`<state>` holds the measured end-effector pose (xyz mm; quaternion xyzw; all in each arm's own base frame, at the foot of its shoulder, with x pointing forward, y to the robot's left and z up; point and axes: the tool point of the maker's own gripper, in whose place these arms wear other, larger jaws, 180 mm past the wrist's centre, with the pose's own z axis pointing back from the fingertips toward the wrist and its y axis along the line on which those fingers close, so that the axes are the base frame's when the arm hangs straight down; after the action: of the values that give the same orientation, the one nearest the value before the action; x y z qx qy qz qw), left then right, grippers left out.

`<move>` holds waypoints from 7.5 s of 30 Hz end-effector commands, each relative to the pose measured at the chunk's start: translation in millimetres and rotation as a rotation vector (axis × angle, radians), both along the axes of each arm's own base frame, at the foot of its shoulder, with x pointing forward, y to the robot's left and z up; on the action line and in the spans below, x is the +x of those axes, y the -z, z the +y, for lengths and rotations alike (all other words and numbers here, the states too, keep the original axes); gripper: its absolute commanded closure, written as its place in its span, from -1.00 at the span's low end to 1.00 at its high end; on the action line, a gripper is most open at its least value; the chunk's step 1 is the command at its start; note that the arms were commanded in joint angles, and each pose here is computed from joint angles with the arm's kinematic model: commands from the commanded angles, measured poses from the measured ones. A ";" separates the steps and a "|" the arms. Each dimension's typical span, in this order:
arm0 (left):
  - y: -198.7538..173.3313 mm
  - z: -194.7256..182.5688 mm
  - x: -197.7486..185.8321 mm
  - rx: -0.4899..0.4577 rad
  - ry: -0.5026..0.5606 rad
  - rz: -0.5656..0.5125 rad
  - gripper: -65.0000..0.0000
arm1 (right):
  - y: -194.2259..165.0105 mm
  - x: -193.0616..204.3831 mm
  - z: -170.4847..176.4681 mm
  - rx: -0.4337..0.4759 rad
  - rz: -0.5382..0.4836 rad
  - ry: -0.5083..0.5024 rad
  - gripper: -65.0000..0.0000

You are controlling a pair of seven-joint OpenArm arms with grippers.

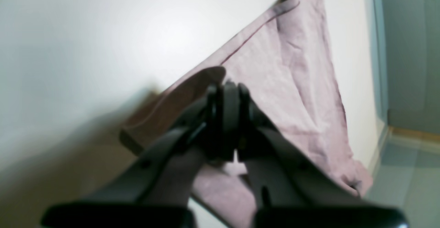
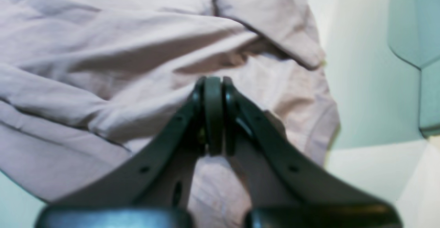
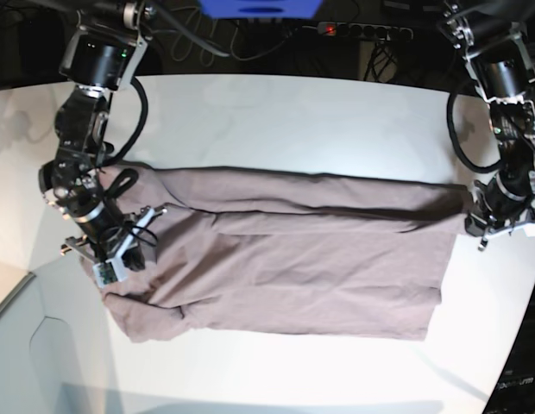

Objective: Layout the t-shirt on the table in an organized manner, then fold the t-shirt properly
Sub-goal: 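Fold the held edge over the shirt body with both grippers, then open the right gripper and regrasp the folded edge corner, then move the right gripper along the shirt edge toward the hem, then return the right gripper to the folded edge corner, holding it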

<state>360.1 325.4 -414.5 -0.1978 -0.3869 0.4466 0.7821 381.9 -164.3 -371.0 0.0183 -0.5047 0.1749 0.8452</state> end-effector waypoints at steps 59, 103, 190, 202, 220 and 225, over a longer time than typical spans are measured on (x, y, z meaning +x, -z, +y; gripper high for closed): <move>36.6 4.1 -28.8 -0.038 -0.022 0.096 1.00 | 46.1 -94.8 -96.4 -0.016 0.126 0.265 -0.11; 38.3 23.9 -44.9 0.000 -0.026 0.131 1.00 | 37.0 -46.9 -118.2 -0.004 0.097 0.260 1.00; 40.5 23.5 -47.5 0.001 -0.032 0.132 1.00 | -4.9 88.0 -17.6 0.109 0.049 0.001 1.00; 45.0 22.1 -53.0 -0.001 -0.031 0.145 1.00 | -9.5 93.0 -14.6 0.107 0.046 -0.007 0.81; 45.4 20.9 -52.9 -0.003 -0.029 0.145 1.00 | 21.2 43.1 -124.9 0.064 0.197 0.230 -0.10; 45.4 20.9 -52.9 -0.003 -0.029 0.145 1.00 | 53.6 -5.4 -150.8 0.052 0.281 0.302 -0.09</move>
<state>300.8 337.6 -470.0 -0.1639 -0.3183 0.4750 0.8038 354.3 -301.9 -453.0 0.0021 -0.3392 0.0342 0.9401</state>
